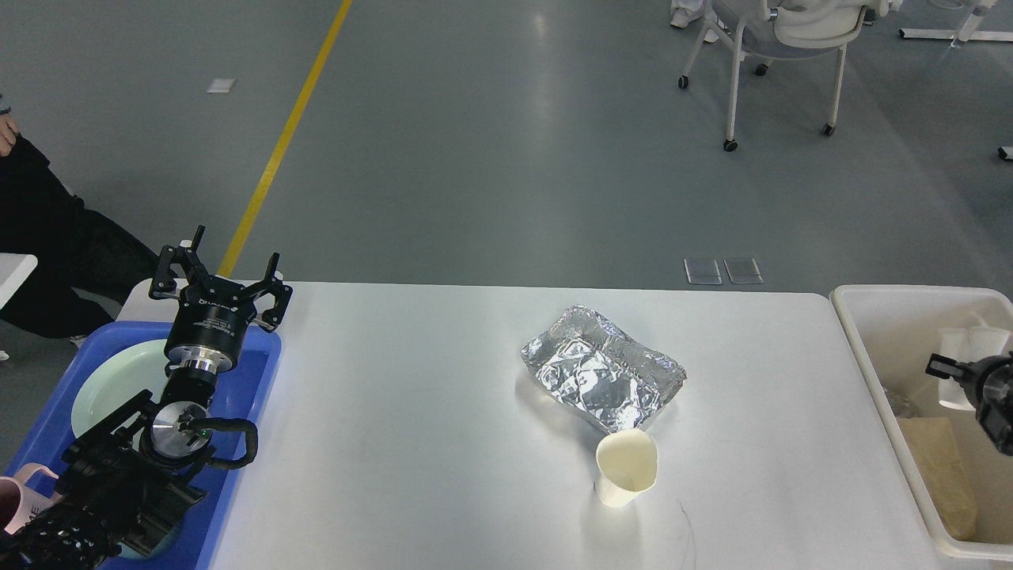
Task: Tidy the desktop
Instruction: 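Lift the paper cup and drop it into the white bin, then swing the right gripper back toward the foil tray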
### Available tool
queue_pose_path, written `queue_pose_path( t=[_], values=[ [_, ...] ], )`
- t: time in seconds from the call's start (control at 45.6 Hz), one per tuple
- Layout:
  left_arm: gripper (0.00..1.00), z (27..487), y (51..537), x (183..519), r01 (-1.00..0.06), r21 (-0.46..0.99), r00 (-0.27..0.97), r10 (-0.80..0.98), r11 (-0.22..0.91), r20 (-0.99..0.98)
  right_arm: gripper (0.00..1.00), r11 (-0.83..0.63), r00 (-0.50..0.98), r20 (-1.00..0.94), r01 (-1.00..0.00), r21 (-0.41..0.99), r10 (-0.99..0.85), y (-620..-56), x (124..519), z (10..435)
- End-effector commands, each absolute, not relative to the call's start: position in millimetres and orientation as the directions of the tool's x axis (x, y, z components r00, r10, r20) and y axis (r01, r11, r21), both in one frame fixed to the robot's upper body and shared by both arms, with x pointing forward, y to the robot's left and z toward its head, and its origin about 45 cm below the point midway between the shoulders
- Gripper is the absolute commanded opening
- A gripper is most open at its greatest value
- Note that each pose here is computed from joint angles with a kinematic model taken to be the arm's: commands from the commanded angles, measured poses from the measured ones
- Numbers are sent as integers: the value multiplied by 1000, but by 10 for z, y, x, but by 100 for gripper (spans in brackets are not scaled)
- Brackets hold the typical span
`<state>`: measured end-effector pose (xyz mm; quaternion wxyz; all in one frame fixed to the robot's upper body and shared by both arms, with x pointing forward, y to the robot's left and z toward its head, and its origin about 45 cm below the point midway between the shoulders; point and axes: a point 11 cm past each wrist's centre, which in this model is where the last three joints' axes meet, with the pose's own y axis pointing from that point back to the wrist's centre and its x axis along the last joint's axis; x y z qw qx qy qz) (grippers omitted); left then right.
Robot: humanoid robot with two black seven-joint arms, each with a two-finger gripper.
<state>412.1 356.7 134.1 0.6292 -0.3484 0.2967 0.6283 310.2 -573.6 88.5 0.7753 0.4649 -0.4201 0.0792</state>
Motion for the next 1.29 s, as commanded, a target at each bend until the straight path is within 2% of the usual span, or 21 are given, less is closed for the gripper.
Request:
queue_pose_path(
  t=[0.0,0.044,0.066,0.46,0.636,0.767,0.877,1.008,1.14,1.271],
  values=[
    [97,1341,3567,4121,-997,-66,34,584,-32,-811,99,577,624,723,-487,656,-296,-5733,2909,714],
    [97,1341,3568,4121,-997,-66,34,583,-33,-812,97,576,626,722,-486,657,-296,-5728,2897,700],
    [97,1341,3568,4121,-997,-66,34,583,-33,-812,100,577,624,723,-487,656,-296,-5729,2898,702],
    [97,1341,3568,4121,-997,-66,34,583,-33,-812,100,581,603,739,-499,643,-300,-5752,2961,776],
    [97,1341,3568,4121,-997,-66,34,583,-33,-812,100,558,557,774,-555,617,-302,-5639,3341,1027],
    [97,1341,3568,4121,-997,-66,34,583,-33,-812,100,505,502,800,-622,598,-330,-5412,3834,1385],
    [97,1341,3568,4121,-997,-66,34,583,-33,-812,100,424,492,782,-659,621,-382,-5128,4208,1721],
    [97,1341,3568,4121,-997,-66,34,583,-33,-812,100,260,571,672,-638,725,-471,-4695,4484,2148],
    [97,1341,3568,4121,-997,-66,34,583,-33,-812,100,30,725,490,-546,837,-485,-4026,4513,2488],
    [97,1341,3568,4121,-997,-66,34,583,-33,-812,100,-174,873,323,-405,898,-366,-3235,4333,2856]
  ],
)
